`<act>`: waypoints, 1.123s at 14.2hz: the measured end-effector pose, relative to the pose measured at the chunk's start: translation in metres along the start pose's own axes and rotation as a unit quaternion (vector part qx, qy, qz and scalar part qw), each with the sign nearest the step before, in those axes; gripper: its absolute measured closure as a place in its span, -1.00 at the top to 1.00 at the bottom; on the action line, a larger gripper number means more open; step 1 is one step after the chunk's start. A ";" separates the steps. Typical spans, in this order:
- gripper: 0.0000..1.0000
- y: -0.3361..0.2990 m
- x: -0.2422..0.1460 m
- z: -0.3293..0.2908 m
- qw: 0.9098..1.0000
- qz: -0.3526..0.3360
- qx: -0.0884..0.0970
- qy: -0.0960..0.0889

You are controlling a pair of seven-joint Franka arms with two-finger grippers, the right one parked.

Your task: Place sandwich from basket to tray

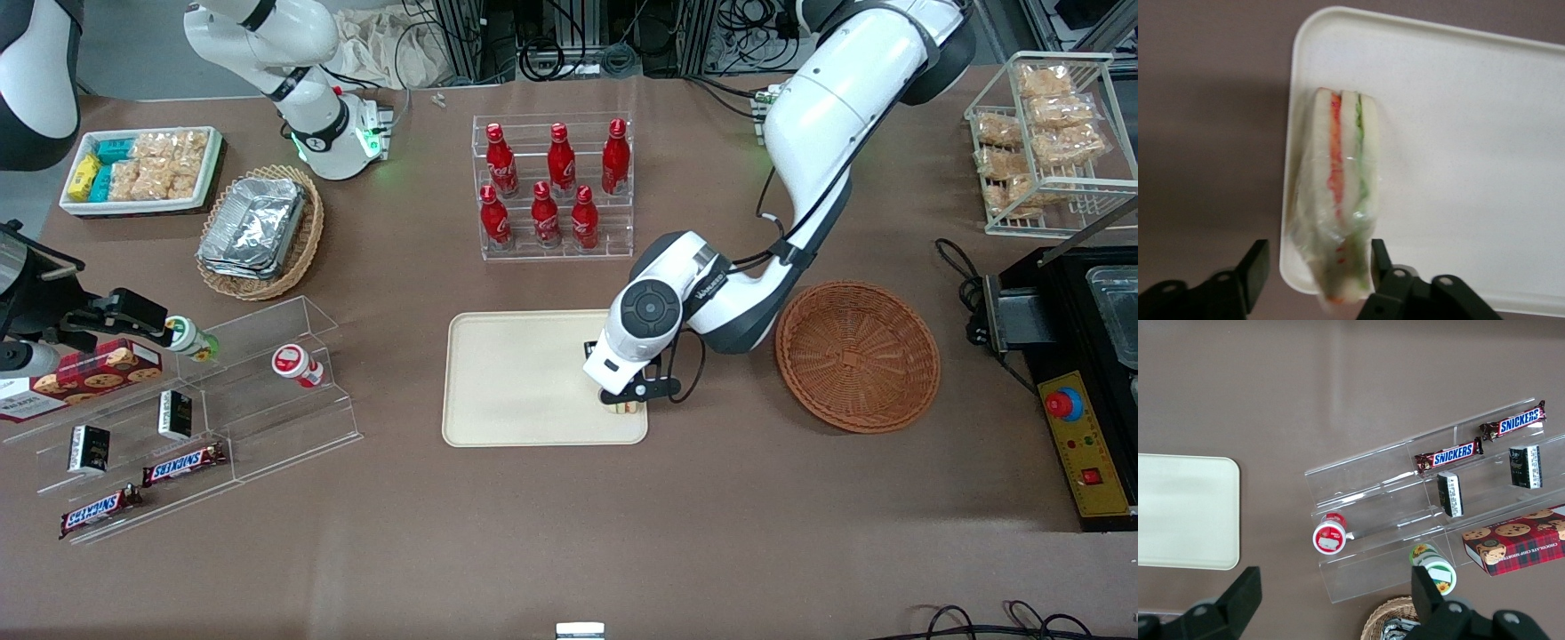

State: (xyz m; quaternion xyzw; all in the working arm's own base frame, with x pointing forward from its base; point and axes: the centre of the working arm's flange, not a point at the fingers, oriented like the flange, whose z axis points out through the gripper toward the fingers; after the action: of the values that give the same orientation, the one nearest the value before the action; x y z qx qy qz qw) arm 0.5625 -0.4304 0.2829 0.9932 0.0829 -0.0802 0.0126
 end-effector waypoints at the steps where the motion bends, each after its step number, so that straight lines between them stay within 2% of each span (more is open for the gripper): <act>1: 0.73 -0.008 0.002 -0.023 1.000 -0.006 0.008 0.004; 2: 0.96 -0.021 0.006 -0.048 1.000 -0.013 0.016 0.008; 3: 1.00 -0.040 0.012 -0.077 1.000 -0.014 0.024 0.012; 5: 1.00 -0.090 0.025 -0.134 0.999 0.003 0.040 0.019; 8: 1.00 -0.181 0.048 -0.201 0.997 0.057 0.058 0.017; 11: 1.00 -0.269 0.067 -0.243 0.993 0.103 0.061 0.018; 14: 1.00 -0.332 0.070 -0.278 0.995 0.074 0.061 0.033; 16: 1.00 -0.368 0.066 -0.300 0.996 0.047 0.063 0.034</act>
State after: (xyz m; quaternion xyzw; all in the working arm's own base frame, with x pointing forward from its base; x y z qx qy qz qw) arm 0.6132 -0.0456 0.5643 0.9970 0.0314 -0.0507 -0.0490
